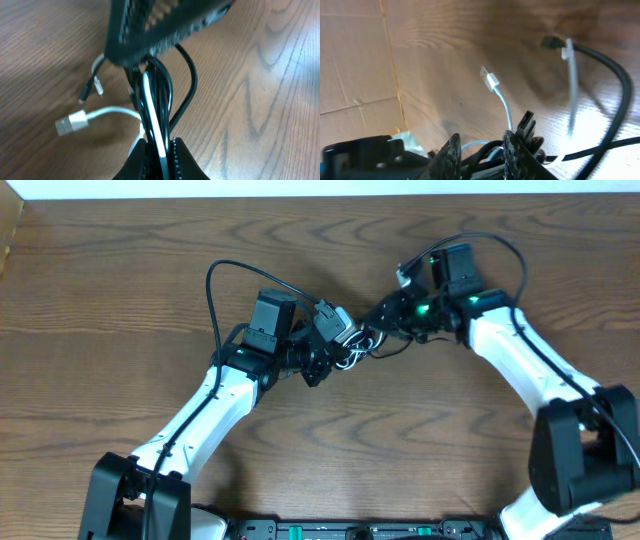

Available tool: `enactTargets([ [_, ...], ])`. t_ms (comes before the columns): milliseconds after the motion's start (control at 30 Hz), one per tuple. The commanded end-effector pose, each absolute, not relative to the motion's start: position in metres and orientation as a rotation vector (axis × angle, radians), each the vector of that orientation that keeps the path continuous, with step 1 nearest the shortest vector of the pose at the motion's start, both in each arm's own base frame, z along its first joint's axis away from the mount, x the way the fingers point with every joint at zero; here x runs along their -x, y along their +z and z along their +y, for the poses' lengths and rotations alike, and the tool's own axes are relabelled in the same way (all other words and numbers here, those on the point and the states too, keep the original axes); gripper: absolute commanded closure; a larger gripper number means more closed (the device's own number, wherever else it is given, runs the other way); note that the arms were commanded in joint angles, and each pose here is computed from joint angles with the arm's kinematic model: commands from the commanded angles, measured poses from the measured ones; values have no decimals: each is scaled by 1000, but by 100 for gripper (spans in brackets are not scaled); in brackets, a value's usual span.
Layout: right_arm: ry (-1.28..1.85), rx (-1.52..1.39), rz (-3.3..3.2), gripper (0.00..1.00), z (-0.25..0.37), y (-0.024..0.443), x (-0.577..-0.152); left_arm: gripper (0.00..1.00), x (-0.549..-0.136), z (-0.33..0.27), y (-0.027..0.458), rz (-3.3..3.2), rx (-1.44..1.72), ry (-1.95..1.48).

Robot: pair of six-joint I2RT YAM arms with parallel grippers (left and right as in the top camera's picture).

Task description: Untangle cables

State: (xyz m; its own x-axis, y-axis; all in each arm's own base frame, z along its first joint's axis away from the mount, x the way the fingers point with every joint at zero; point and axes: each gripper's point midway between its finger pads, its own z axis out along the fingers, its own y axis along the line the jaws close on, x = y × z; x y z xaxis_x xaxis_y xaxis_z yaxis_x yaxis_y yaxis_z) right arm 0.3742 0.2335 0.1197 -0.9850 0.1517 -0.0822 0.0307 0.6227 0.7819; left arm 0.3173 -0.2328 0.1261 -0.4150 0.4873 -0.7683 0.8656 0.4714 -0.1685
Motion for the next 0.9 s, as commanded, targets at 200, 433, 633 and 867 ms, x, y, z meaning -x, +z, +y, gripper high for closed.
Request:
enactTargets([
  [200,1572,-100,2739,76,254,124,-349,93,-314,-234,123,2064,-1129,-761],
  [433,1576,-123,2814,76,259,119,-333,93,-314,-234,123,2062,-1133,-759],
  [633,1686,-125,2808,76,271,130,-326,93,-314,-234,123,2061,-1136,-758],
  [867,1781,-42,2712,99,280,146,-332,92,-314,-234,119,2070,-1137,-761],
])
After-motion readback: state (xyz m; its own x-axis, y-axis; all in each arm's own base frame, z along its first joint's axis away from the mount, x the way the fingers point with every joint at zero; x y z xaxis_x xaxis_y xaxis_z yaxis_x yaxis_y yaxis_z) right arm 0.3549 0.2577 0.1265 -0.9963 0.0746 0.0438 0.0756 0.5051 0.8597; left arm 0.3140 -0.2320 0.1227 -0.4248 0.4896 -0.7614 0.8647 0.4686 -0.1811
